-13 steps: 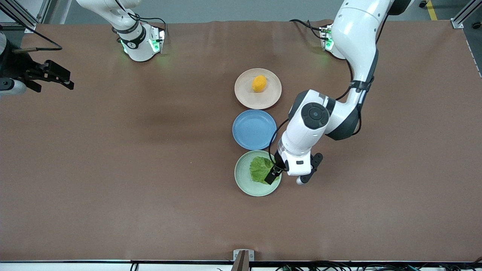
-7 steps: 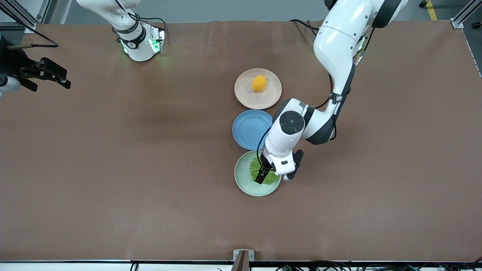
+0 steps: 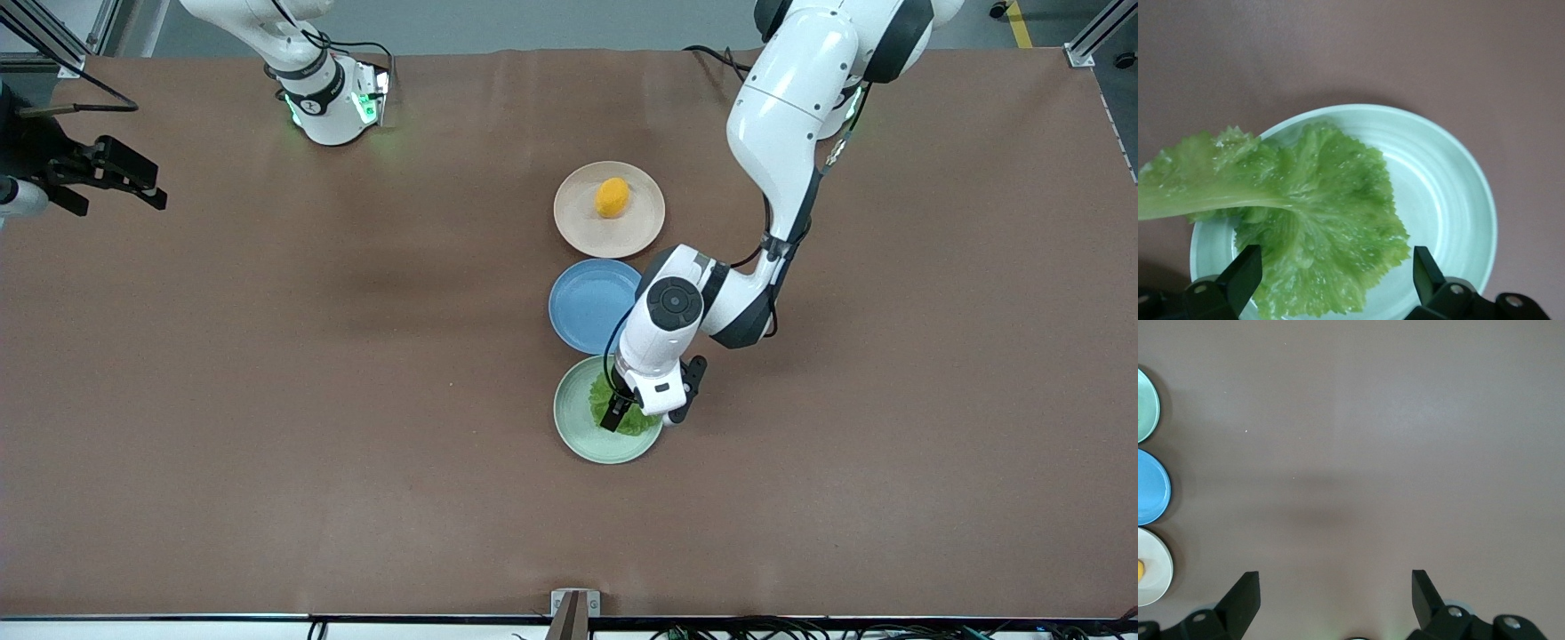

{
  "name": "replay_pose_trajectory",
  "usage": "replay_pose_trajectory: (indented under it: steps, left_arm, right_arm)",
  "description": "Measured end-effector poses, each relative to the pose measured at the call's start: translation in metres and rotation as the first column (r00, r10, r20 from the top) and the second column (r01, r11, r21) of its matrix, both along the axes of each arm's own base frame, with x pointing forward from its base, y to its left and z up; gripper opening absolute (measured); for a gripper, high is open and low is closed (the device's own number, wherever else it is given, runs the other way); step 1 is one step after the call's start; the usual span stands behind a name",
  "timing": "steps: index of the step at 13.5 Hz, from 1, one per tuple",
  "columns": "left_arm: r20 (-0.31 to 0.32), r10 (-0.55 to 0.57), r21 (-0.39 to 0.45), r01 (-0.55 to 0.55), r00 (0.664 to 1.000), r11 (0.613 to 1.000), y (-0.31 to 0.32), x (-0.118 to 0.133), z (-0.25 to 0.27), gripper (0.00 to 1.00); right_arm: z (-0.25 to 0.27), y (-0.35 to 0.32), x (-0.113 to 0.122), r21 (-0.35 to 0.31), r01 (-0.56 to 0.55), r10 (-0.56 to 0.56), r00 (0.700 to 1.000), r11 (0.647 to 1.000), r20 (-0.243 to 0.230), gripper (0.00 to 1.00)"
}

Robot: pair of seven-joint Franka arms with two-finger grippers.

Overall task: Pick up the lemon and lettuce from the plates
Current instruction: 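Close the left gripper on the lettuce while the right gripper starts reaching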

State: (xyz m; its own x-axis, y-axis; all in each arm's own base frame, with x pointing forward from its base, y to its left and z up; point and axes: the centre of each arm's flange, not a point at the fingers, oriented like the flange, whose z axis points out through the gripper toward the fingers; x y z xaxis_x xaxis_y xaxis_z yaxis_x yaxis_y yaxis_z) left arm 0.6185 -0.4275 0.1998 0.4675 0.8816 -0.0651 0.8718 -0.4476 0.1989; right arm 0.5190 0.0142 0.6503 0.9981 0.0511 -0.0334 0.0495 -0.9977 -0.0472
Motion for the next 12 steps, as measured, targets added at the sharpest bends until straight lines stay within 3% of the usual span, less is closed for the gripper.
replay_pose_trajectory:
  steps: [6,10,12]
  left_arm:
    - [-0.01,-0.009,0.008,0.009,1.0,1.0,-0.005,-0.005,-0.009,0.96]
    - [-0.015,-0.009,0.011,0.009,1.0,1.0,-0.004,-0.006,-0.011,0.75]
    - [-0.019,-0.009,0.014,0.009,1.0,1.0,-0.003,-0.007,-0.014,0.75]
  right_arm:
    - [-0.002,-0.001,-0.002,0.0,0.001,-0.001,1.0,1.0,-0.018,1.0]
    - [-0.013,-0.006,0.004,-0.002,0.011,-0.011,0.999,1.0,-0.041,1.0]
    - [-0.026,-0.007,0.014,-0.005,0.014,-0.014,0.999,1.0,-0.047,1.0]
